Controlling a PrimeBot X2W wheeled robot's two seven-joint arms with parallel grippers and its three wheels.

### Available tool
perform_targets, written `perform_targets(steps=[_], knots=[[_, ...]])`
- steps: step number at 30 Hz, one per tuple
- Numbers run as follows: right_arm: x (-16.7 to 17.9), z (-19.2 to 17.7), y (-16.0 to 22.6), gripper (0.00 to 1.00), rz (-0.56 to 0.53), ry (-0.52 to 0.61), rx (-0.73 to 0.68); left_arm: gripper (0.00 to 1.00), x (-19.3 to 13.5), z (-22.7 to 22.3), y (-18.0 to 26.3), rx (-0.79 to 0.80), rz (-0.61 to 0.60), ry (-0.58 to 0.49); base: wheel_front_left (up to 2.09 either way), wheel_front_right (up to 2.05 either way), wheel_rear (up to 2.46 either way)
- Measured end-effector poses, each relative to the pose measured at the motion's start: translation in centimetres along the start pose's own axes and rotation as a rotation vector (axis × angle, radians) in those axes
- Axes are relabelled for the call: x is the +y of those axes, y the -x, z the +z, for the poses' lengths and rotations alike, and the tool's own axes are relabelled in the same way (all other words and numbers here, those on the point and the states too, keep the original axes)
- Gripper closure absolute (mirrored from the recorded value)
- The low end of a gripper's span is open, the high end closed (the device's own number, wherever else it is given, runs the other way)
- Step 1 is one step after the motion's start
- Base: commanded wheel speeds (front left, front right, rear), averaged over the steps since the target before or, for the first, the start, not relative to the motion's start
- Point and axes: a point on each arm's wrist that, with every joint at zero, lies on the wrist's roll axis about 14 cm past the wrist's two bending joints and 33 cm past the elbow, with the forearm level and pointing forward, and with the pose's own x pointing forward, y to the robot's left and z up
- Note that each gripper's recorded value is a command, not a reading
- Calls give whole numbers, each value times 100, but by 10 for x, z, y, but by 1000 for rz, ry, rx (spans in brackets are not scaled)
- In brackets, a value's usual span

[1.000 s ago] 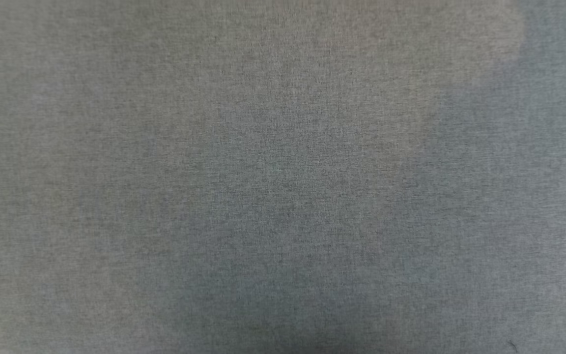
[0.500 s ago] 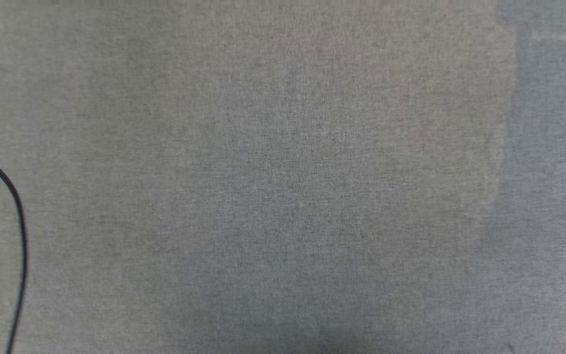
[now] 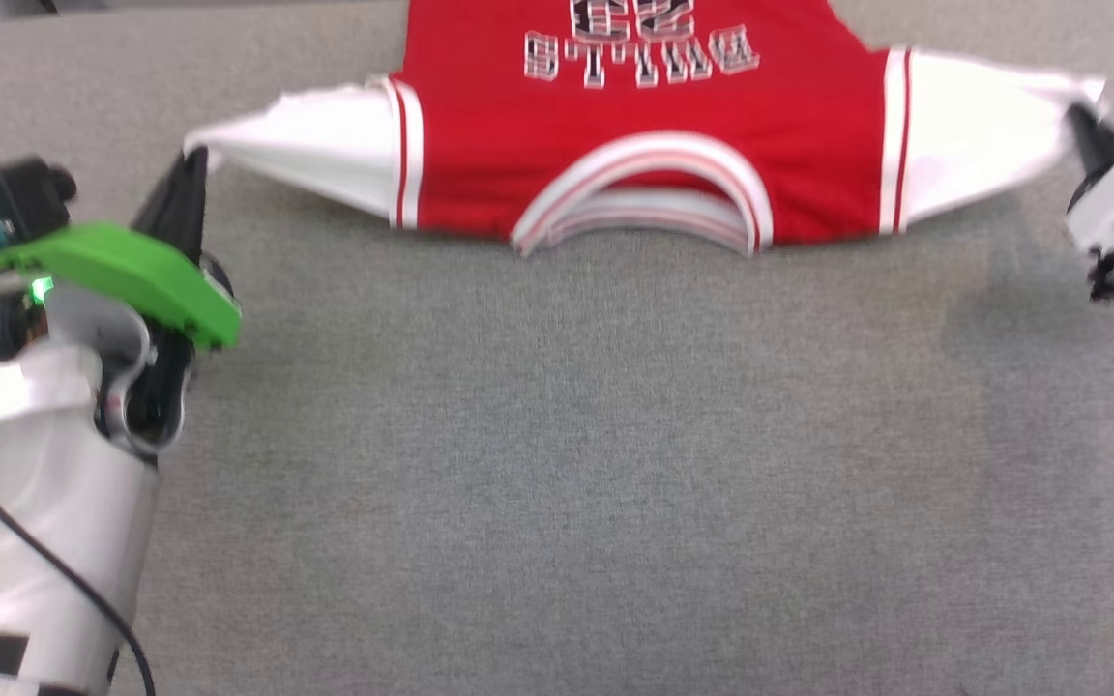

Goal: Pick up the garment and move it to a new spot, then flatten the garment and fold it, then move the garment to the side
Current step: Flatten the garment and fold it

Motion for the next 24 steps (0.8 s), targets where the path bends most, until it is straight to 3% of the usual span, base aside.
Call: perform_targets(steps=[13,24], knots=[[-18,-25,79,100,2,-14,168,100,10,-23,89,184,50,-45,0,0,0],[-38,-50,138,100,-17,-34,306,100,2,-43,147,328,18,-48,0,0,0]])
